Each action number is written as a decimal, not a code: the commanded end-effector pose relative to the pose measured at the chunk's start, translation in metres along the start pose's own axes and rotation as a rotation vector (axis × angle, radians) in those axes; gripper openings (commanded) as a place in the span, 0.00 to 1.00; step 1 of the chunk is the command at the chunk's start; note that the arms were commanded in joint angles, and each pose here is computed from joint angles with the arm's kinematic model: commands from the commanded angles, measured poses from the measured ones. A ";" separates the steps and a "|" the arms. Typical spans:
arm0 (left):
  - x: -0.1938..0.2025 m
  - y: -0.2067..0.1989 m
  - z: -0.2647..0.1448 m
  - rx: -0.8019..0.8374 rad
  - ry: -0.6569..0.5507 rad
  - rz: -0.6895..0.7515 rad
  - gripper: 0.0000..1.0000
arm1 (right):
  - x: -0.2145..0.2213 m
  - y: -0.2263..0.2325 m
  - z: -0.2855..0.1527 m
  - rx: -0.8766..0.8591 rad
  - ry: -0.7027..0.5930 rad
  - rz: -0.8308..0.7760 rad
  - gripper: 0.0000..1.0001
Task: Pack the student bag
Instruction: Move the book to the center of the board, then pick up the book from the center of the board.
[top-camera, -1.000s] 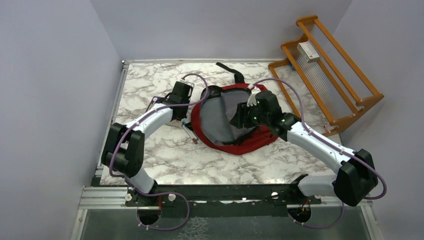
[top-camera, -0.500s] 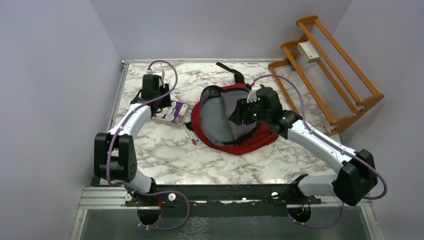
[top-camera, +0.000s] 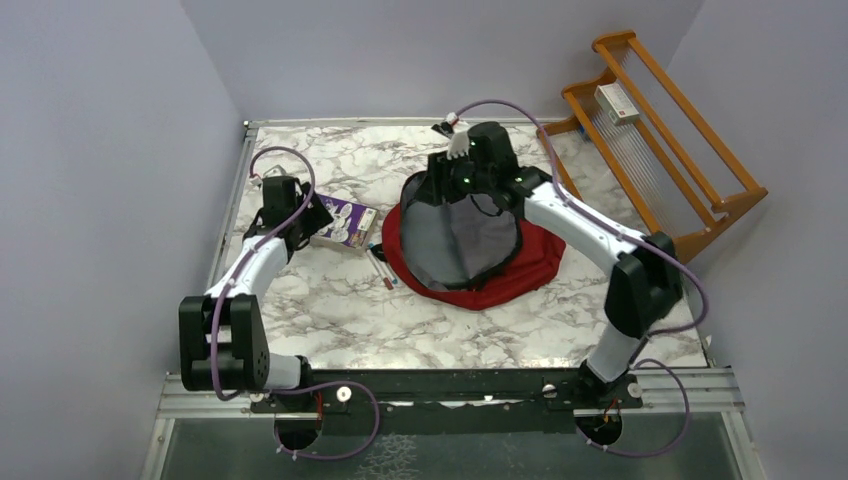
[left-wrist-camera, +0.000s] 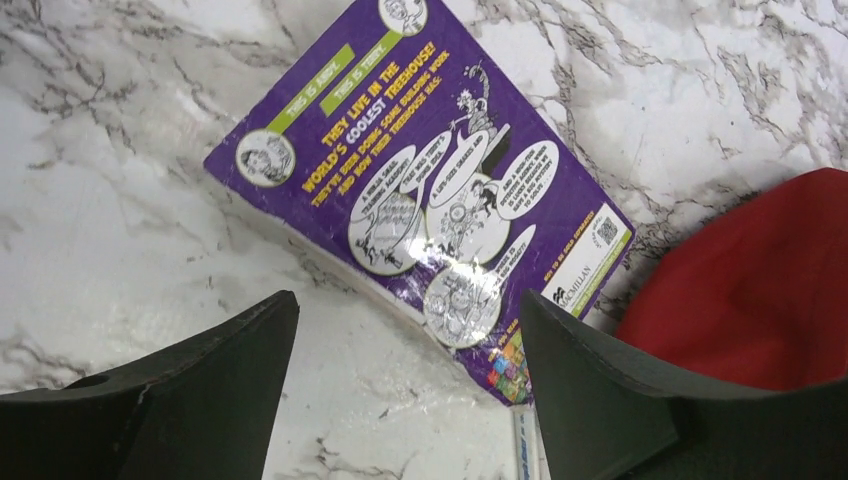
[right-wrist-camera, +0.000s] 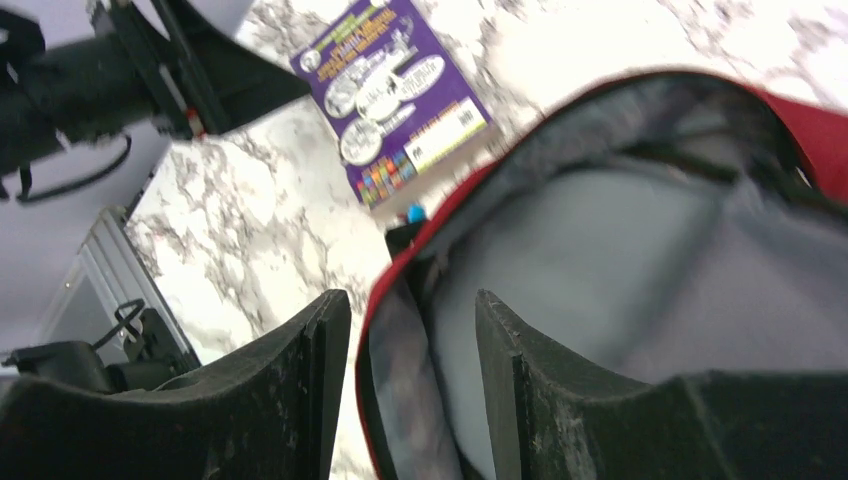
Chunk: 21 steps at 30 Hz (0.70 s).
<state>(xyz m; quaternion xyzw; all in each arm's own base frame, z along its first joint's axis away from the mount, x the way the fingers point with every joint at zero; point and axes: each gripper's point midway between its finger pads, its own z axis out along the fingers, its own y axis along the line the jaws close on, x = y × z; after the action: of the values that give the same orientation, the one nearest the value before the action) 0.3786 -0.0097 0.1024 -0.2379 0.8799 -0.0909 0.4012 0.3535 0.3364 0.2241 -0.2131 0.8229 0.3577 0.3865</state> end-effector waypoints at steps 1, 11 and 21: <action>-0.014 0.013 -0.019 -0.061 -0.114 -0.105 0.85 | -0.003 0.027 0.047 -0.141 0.072 -0.059 0.54; 0.001 0.023 -0.013 -0.018 -0.097 -0.218 0.95 | 0.013 0.031 0.164 -0.120 0.152 -0.140 0.54; 0.011 0.019 0.011 0.036 -0.048 -0.297 0.95 | 0.036 -0.014 0.238 0.018 0.120 -0.143 0.56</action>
<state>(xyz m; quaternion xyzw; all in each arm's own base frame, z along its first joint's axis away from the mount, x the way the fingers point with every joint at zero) 0.3621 0.0079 0.0793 -0.3520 0.8365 -0.1227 0.4016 0.4340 0.5071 0.0912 -0.3085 0.8214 0.3434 0.3350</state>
